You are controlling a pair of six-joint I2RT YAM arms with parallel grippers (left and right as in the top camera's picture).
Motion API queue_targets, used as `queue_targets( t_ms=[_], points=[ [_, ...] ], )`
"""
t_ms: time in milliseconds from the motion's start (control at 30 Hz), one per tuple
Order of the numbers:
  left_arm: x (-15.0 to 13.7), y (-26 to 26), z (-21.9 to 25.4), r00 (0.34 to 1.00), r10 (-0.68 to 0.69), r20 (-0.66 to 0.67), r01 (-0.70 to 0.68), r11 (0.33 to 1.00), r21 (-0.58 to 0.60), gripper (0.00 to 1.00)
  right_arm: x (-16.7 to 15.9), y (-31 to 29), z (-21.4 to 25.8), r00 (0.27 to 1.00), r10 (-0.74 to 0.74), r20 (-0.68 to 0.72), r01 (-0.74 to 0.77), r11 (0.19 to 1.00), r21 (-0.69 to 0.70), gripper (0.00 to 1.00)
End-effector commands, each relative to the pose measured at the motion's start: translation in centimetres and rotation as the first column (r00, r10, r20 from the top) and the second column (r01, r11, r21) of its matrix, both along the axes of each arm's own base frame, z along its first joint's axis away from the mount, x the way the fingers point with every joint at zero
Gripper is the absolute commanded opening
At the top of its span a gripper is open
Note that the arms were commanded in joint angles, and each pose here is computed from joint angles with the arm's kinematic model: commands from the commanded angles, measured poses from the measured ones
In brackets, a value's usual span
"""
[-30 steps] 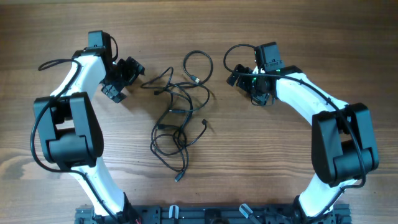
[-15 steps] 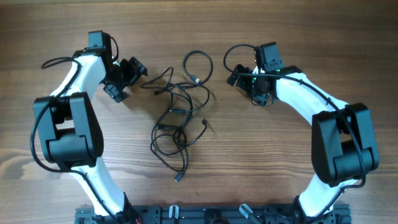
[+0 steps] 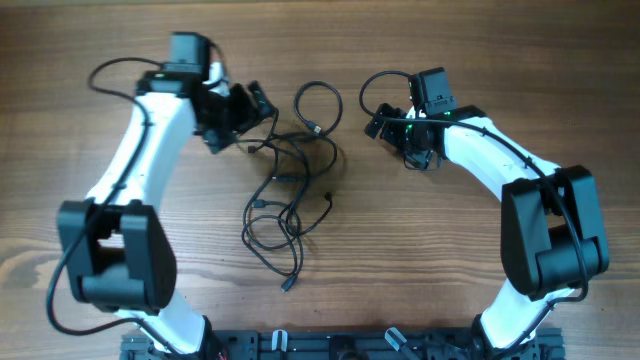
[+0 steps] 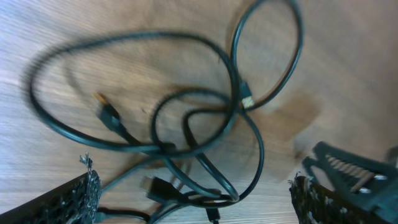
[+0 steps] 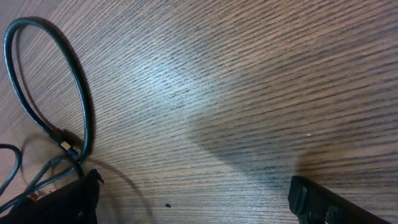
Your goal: Untangle cables
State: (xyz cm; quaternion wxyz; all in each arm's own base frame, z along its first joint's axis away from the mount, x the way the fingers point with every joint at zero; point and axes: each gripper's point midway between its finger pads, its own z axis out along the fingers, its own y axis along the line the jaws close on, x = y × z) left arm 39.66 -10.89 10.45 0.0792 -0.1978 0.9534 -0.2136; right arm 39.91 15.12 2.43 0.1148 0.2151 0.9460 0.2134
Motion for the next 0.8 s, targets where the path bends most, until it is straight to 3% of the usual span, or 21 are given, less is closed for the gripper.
queue_targets(
  t_ms=[0, 133, 200, 267, 367, 433, 533, 767],
  points=[
    [-1.2, -0.7, -2.8, 0.993, 0.095, -0.068, -0.083, 0.985, 0.153, 1.00, 0.4, -0.2, 0.9, 1.000, -0.016, 0.025, 0.016, 1.000, -0.006, 1.00],
    [-1.9, -2.7, -4.8, 0.992, 0.076, -0.103, -0.055, 0.979, 0.194, 1.00, 0.4, -0.2, 0.9, 1.000, -0.016, 0.025, 0.016, 1.000, -0.005, 1.00],
    [-2.2, -2.9, -5.7, 0.990, 0.069, -0.120, -0.042, 0.976, 0.214, 0.89, 0.4, -0.2, 0.9, 1.000, -0.016, 0.025, 0.016, 1.000, -0.005, 1.00],
    [-2.2, -2.5, -6.5, 0.989, 0.073, -0.131, -0.040, 0.971, 0.237, 0.67, 0.4, -0.2, 0.9, 1.000, -0.017, 0.026, 0.017, 1.000, -0.004, 1.00],
    [-1.9, -1.3, -7.3, 0.988, 0.096, -0.122, -0.055, 0.952, 0.301, 0.24, 1.4, 0.1, 1.4, 0.991, -0.130, 0.020, 0.128, 0.990, 0.054, 1.00],
    [-1.2, -0.4, -7.2, 0.990, 0.112, -0.090, -0.077, 0.941, 0.330, 0.08, 1.3, 0.3, 1.4, 0.979, -0.205, -0.024, 0.206, 0.974, 0.093, 1.00],
    [0.0, 0.1, -7.1, 0.990, 0.132, -0.051, -0.109, 0.941, 0.320, 0.04, 1.2, 0.4, 1.4, 0.960, -0.270, -0.068, 0.276, 0.954, 0.117, 1.00],
    [2.3, 1.3, -6.6, 0.987, 0.157, 0.026, -0.157, 0.943, 0.295, 0.04, -0.7, 3.6, 2.3, 0.981, -0.129, -0.144, 0.163, 0.952, 0.258, 1.00]
  ],
)
